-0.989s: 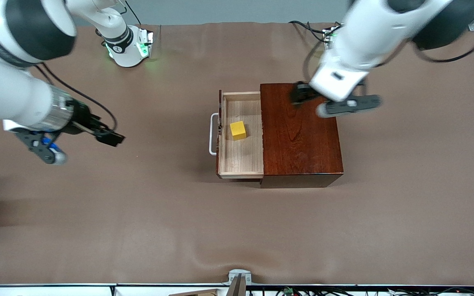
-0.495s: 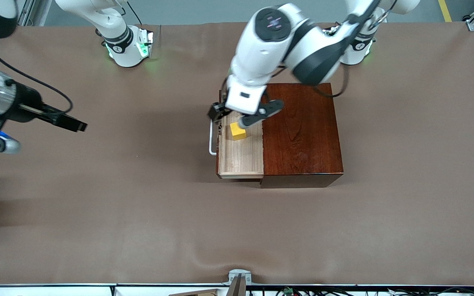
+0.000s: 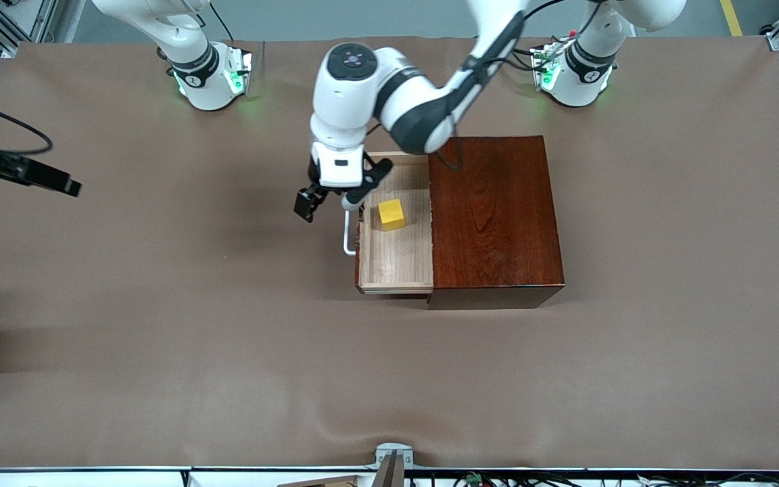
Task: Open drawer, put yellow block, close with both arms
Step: 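Lower the left gripper to the drawer front beside the handle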
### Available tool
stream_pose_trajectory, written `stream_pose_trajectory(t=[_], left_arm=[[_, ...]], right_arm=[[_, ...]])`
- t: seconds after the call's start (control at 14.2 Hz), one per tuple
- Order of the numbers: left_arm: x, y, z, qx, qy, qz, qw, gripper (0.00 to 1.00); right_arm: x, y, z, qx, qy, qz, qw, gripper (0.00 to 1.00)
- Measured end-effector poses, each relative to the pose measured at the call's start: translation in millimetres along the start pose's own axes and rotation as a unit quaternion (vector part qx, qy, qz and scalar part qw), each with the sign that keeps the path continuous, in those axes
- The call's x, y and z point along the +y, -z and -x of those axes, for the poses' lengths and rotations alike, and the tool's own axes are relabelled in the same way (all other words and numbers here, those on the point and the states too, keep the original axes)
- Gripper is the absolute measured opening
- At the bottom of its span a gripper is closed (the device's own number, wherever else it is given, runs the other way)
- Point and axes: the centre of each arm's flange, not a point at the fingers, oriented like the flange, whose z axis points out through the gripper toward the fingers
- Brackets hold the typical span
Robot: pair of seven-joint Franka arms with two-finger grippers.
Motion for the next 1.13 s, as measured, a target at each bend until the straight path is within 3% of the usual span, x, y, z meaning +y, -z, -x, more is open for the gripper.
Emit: stream_pose_trajectory(t=[0.28, 0.57, 0.78, 0.99, 1.13], left_arm=[[-14, -55, 5, 0.022, 0.033, -0.001, 0.999, 1.0], [-20, -69, 2, 0.035, 0.043, -0.009, 0.998, 1.0], [-26, -83, -3, 0.046, 0.044, -0.028, 0.998, 1.0], [-28, -87, -11, 0.06, 0.057, -0.048, 0.995, 1.0], [-26, -85, -21, 0.071, 0.065, -0.068, 0.993, 1.0]], right_arm=[[32, 11, 12, 0.001, 0.034, 0.024, 0.999, 1.0], [44, 11, 30, 0.009, 0.081, 0.024, 0.996, 1.0], [52, 13, 51, 0.032, 0.106, 0.031, 0.993, 1.0], [56, 6, 67, 0.029, 0.114, 0.032, 0.993, 1.0], [58, 8, 67, 0.036, 0.118, 0.049, 0.991, 1.0]])
